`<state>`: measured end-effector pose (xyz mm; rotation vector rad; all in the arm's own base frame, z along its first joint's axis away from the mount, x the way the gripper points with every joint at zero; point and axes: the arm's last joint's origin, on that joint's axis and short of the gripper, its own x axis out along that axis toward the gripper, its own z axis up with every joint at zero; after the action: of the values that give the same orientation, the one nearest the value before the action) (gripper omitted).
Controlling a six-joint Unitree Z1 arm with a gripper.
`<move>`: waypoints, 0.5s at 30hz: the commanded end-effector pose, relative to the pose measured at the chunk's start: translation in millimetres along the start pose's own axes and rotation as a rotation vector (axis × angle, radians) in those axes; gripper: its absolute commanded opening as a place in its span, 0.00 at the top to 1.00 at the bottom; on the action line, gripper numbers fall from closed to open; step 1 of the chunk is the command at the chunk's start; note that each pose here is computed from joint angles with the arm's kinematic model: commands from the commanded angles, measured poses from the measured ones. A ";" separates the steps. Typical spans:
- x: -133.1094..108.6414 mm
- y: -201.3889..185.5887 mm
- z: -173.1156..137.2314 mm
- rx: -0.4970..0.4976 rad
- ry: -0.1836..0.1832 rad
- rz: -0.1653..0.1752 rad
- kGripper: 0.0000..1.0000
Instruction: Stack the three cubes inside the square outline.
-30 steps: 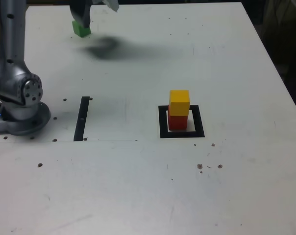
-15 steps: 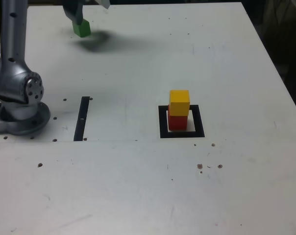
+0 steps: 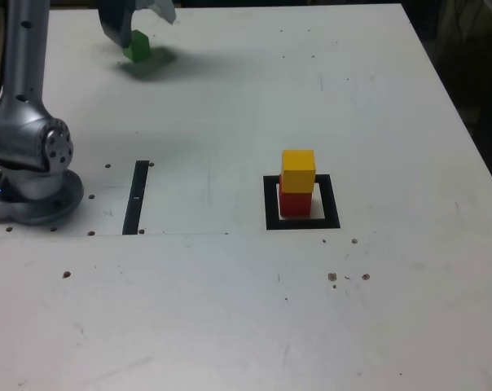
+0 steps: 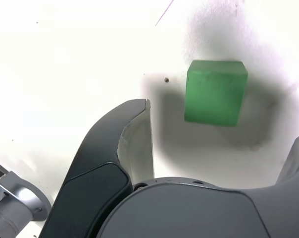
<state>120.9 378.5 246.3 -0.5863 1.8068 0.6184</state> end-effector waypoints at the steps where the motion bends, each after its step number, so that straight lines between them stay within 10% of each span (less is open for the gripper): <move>1: 3.9 3.3 3.2 0.000 0.006 -0.001 0.01; 15: 23.2 18.8 16.1 -0.013 0.033 -0.022 0.03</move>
<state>113.1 399.6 223.9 -0.6263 1.8209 0.6125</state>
